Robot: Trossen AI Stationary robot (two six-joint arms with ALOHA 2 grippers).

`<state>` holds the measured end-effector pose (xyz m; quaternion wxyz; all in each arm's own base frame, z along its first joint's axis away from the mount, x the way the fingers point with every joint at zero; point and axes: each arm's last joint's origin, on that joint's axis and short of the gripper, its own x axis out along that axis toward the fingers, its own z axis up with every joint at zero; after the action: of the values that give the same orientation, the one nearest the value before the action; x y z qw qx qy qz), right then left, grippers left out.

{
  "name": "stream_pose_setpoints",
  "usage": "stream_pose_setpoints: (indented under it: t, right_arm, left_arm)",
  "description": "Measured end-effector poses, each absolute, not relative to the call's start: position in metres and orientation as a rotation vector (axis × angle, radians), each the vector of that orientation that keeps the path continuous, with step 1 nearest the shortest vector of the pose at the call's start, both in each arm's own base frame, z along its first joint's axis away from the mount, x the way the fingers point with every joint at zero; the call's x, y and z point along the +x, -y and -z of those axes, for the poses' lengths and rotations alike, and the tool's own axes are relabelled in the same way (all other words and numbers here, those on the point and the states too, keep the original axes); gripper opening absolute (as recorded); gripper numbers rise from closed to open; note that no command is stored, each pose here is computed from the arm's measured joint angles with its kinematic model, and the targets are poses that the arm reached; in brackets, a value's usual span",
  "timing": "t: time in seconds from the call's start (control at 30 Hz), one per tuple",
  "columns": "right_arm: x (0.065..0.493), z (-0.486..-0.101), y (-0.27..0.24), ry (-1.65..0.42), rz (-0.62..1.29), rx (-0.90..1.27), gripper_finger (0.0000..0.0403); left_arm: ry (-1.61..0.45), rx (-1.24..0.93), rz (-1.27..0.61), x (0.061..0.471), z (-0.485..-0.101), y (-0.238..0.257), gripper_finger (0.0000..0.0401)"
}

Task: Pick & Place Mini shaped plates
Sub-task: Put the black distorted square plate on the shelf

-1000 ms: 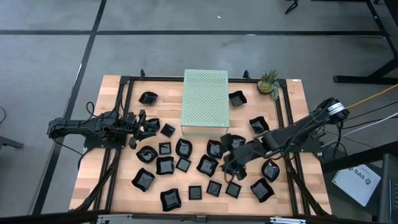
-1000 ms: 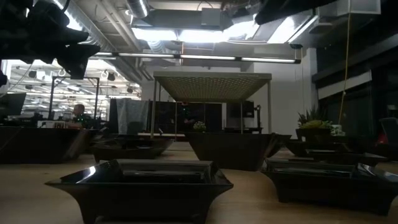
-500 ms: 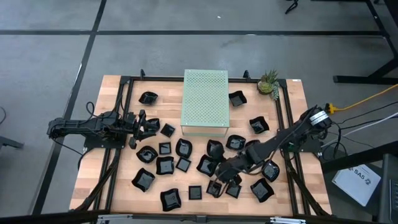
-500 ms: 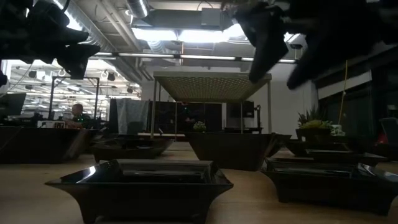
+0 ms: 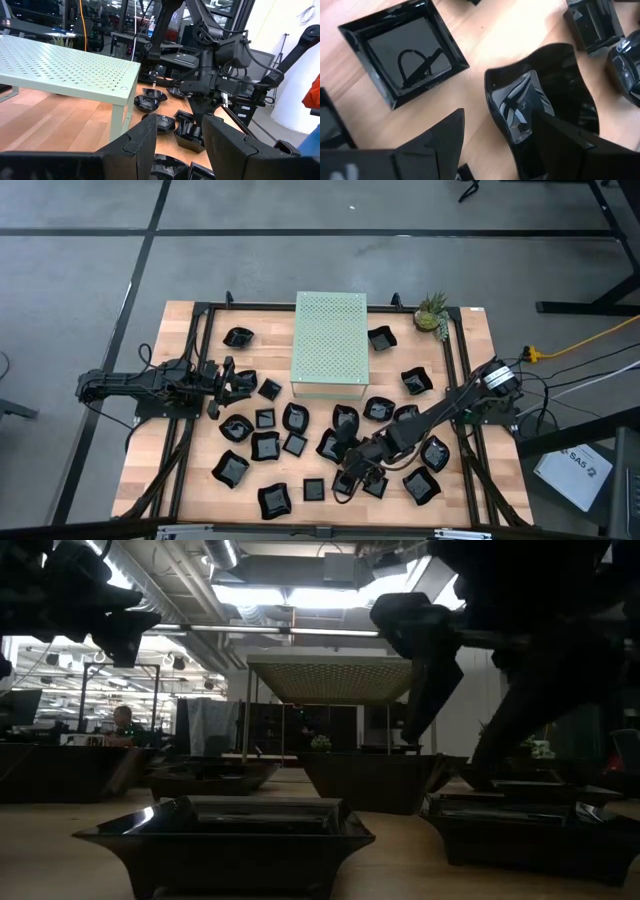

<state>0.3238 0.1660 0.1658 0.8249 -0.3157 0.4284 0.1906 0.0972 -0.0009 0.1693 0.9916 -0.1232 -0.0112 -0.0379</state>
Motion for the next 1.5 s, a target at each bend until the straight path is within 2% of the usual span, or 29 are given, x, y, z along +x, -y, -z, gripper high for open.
stream_pose_setpoints:
  t: [0.2,0.7,0.87,0.97,1.27,1.5]
  right_arm:
    - [0.325,-0.158,-0.166,-0.931,-0.396,-0.684,0.0195]
    - [0.327,-0.153,-0.166,-0.94,-0.381,-0.676,0.0009]
    - [0.327,-0.154,-0.166,-0.94,-0.382,-0.674,0.0016]
    - [0.325,-0.16,-0.165,-0.927,-0.382,-0.667,0.0007]
    - [0.319,-0.193,-0.163,-0.832,-0.396,-0.609,0.0004]
    - [0.327,-0.236,-0.167,-0.723,-0.371,-0.529,0.0005]
  left_arm:
    - [0.022,-0.247,0.076,0.097,-0.169,0.001,0.0152]
    - [0.023,-0.247,0.076,0.097,-0.169,0.001,0.0152]
    - [0.023,-0.247,0.076,0.097,-0.169,0.001,0.0152]
    - [0.022,-0.247,0.076,0.097,-0.169,0.001,0.0152]
    - [0.022,-0.247,0.076,0.097,-0.169,0.001,0.0152]
    - [0.023,-0.247,0.076,0.097,-0.169,0.001,0.0152]
